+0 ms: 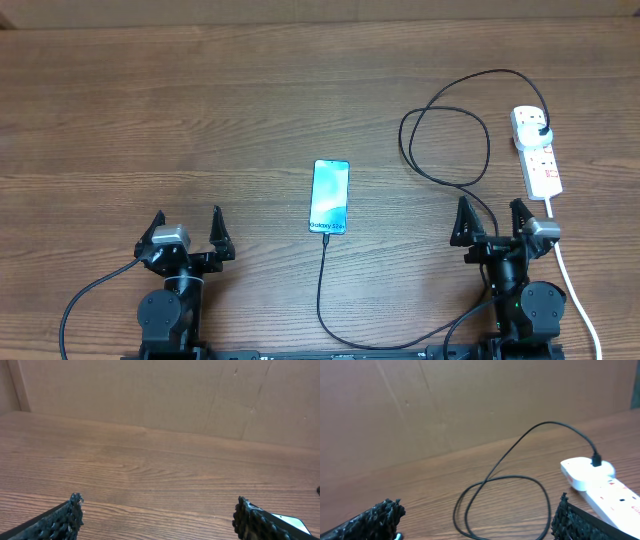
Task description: Plug charger to phone and switch on socket
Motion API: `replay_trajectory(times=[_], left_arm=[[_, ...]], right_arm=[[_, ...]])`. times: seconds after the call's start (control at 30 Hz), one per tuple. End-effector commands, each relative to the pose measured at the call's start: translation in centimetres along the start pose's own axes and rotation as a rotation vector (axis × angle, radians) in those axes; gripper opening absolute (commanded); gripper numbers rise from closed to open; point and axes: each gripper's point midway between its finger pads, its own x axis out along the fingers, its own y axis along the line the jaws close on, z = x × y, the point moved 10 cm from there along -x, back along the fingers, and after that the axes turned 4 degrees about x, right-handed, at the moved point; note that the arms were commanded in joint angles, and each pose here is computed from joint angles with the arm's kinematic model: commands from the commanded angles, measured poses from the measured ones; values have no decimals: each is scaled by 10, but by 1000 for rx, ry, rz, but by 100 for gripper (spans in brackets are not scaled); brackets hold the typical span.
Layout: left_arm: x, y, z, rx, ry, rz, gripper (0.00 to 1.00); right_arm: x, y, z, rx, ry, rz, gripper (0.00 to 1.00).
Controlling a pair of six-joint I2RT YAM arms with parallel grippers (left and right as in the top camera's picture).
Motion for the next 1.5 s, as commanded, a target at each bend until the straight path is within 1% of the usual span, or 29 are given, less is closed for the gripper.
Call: replay_trajectory(times=[0.0, 0.17, 1.1, 1.3, 1.47], left_arm=[[0, 1, 0, 21, -8, 1, 100], [0, 1, 0, 21, -8, 1, 100], [0, 1, 0, 19, -7, -2, 100], [0, 1, 0, 117, -6, -2, 100], [0, 1, 0, 123, -6, -4, 100]], right_arm=[[0, -4, -2, -92, -7, -23, 100], [0, -5, -2, -149, -7, -29, 100], [0, -4, -1, -138, -9, -26, 100], [0, -4, -1, -138, -9, -26, 100], [0, -4, -1, -138, -9, -26, 100]])
